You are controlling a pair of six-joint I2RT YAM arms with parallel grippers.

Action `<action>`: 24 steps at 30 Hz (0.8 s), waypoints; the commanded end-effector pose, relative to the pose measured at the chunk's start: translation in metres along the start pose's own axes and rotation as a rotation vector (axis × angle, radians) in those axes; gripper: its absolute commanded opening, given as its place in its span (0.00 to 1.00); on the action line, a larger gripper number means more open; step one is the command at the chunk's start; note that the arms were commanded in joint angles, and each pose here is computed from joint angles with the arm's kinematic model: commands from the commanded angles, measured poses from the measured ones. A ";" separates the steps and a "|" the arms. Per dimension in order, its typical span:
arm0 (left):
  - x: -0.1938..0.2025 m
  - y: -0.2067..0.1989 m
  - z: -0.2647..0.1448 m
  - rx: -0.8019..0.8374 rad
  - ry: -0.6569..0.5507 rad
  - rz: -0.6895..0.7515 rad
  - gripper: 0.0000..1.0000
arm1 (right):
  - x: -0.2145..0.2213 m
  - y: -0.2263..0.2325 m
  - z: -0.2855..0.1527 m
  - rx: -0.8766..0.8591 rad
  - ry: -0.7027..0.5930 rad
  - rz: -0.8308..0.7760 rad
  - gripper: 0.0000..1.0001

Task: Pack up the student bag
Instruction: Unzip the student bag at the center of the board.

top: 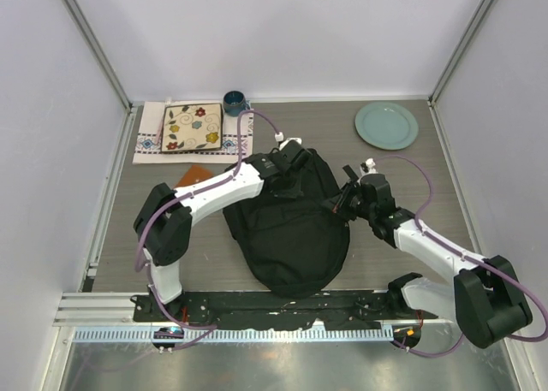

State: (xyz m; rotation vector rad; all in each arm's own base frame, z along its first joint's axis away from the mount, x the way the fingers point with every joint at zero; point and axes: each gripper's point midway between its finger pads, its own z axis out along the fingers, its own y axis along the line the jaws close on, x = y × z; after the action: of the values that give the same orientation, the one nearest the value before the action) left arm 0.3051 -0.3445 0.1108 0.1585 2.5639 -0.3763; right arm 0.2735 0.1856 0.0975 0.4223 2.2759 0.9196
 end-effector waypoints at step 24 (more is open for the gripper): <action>-0.035 0.116 -0.063 -0.246 -0.199 0.008 0.00 | -0.019 -0.081 -0.056 0.314 -0.340 0.117 0.01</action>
State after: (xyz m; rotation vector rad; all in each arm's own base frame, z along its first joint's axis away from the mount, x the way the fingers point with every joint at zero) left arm 0.3128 -0.2620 0.1342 0.0872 2.4694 -0.2245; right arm 0.2461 0.1184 0.0930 0.7225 2.1123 0.6685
